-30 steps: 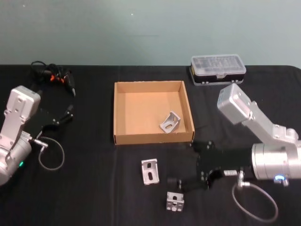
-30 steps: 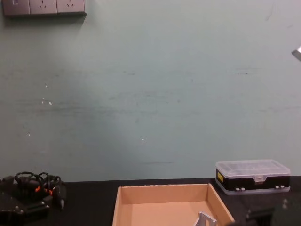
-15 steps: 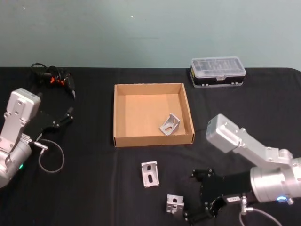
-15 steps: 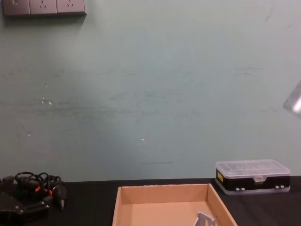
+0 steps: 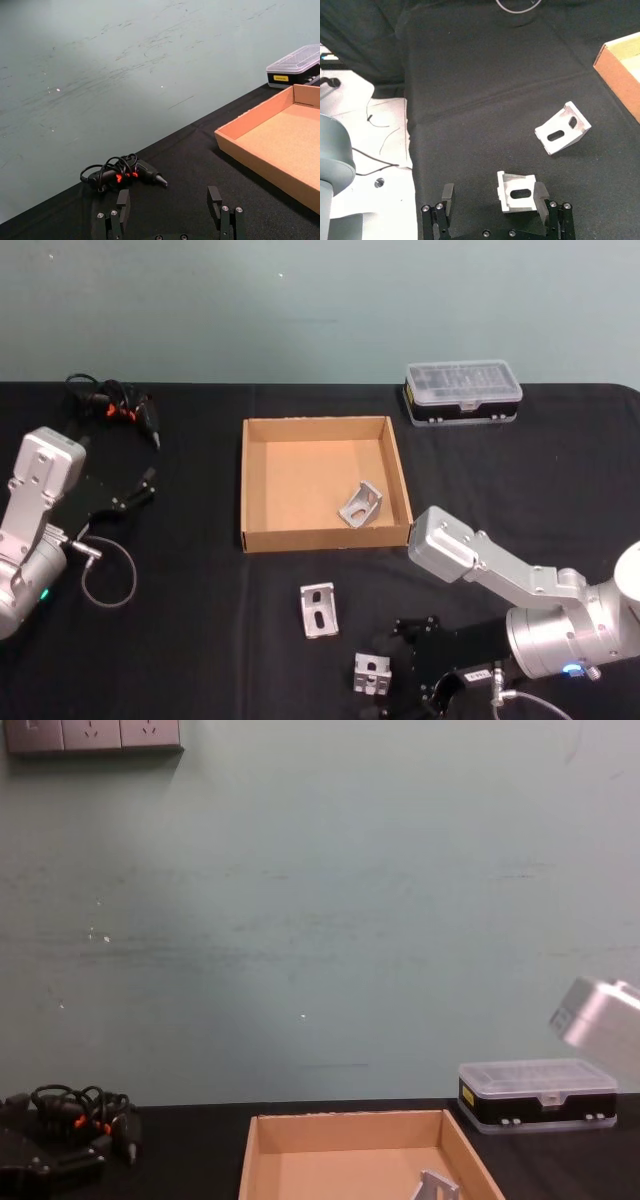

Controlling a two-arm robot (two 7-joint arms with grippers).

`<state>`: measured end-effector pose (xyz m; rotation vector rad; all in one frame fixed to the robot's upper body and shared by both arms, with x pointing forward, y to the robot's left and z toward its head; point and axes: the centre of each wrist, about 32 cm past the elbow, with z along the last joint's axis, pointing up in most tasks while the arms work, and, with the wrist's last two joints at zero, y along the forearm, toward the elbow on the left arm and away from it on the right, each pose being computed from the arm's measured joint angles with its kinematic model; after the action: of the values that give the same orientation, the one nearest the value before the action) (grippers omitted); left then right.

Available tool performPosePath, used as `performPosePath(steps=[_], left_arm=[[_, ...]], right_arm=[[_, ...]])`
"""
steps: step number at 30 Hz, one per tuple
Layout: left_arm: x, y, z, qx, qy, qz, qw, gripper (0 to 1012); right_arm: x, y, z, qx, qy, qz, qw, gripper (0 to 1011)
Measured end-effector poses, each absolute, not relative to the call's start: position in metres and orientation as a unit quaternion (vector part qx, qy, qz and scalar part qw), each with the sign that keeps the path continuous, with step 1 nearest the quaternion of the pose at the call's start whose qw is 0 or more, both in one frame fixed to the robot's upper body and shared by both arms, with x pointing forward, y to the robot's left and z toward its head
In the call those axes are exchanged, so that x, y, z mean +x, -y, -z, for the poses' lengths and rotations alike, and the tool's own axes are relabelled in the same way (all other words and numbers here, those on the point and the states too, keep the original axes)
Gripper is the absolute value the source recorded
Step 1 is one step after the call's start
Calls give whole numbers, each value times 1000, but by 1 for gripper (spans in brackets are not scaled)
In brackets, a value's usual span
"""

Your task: Use one hand to pick up the angle iron from the table and place it into the box.

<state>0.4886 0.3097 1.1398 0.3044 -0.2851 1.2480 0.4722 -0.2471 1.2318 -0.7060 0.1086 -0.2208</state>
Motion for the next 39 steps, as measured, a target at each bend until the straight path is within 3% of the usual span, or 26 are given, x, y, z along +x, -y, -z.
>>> performPosePath(steps=[15, 25, 39], left_arm=[[489, -310, -1140, 141, 132, -580, 791, 1011], [489, -310, -1140, 141, 132, -580, 791, 1011], [489, -310, -1140, 141, 132, -580, 791, 1011]], right_arm=[[478, 243, -1223, -355, -49, 100, 928, 998], [481, 240, -1220, -353, -48, 105, 928, 760], [481, 241, -1220, -346, -45, 109, 931, 278]])
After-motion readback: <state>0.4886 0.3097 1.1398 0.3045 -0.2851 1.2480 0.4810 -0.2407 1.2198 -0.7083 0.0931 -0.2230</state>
